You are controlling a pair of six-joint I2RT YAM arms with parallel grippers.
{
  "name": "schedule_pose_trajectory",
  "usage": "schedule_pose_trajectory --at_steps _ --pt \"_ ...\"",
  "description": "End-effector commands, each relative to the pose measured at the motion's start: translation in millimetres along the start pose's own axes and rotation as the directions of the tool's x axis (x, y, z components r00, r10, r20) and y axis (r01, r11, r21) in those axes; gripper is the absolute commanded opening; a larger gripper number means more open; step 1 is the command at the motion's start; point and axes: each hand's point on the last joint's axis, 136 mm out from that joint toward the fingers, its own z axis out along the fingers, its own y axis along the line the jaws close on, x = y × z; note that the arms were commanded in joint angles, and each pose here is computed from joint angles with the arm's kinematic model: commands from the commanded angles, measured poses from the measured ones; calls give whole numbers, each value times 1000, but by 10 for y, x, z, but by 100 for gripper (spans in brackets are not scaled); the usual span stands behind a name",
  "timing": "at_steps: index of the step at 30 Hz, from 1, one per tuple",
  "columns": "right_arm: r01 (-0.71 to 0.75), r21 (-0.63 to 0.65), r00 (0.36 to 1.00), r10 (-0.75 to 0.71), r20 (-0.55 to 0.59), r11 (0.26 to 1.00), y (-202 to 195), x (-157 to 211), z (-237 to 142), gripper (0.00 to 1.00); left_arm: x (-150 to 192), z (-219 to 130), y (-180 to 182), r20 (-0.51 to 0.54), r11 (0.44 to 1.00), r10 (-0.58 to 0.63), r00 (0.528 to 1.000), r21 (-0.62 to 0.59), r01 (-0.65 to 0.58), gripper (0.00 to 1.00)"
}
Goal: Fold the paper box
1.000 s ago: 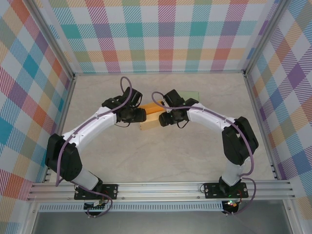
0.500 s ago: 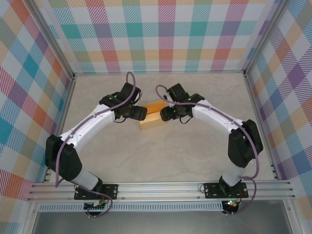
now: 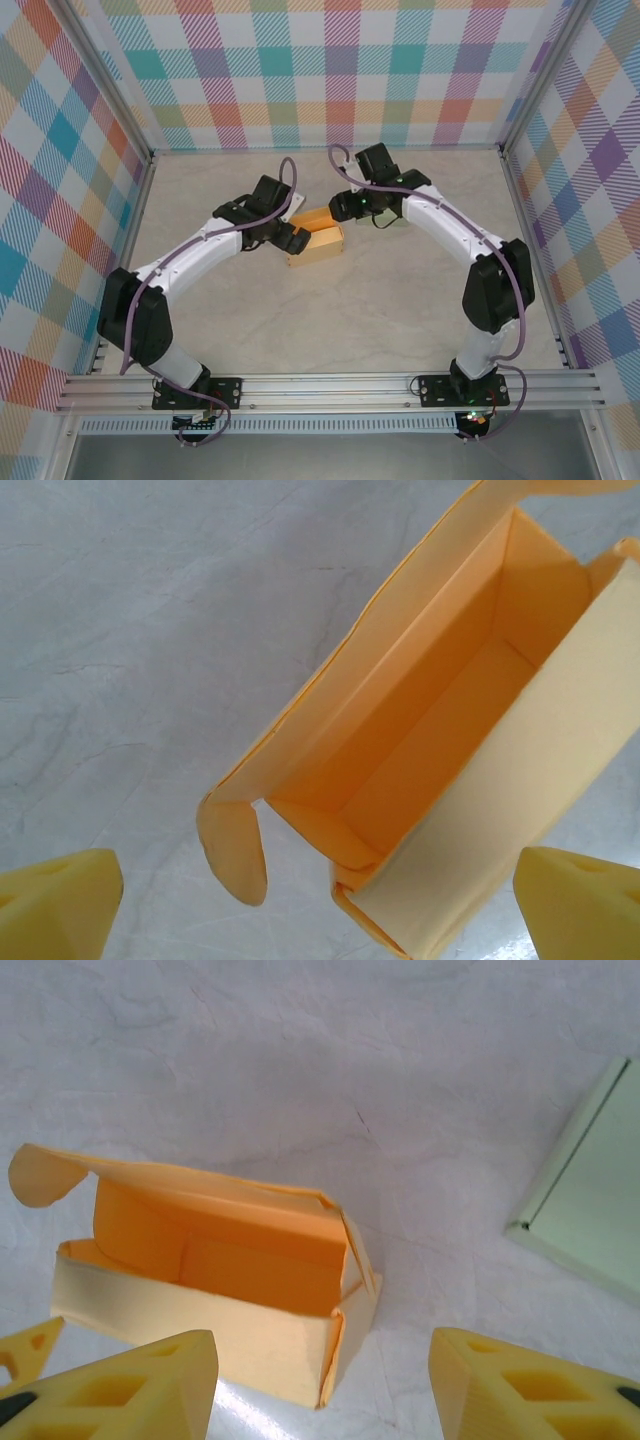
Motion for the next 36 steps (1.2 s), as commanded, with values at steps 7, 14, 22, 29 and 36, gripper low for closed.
schedule_pose_trajectory --at_steps 7,14,22,29,36 --pt "122 -15 990 -123 -74 992 -60 -43 347 58 35 220 146 -34 997 -25 999 -77 22 100" --pt "129 -20 988 -130 -88 991 -114 -99 530 50 148 367 137 -93 994 -41 995 -103 32 97" --pt "127 -23 988 -128 -90 992 -140 -112 575 36 211 374 137 -105 992 -54 993 -123 41 91" --pt "133 7 987 -132 -86 991 -197 -130 606 29 217 355 111 -105 991 -41 994 -135 27 91" --pt "134 38 988 -130 -81 990 -279 -136 647 27 226 344 83 -108 990 -27 994 -141 11 91"
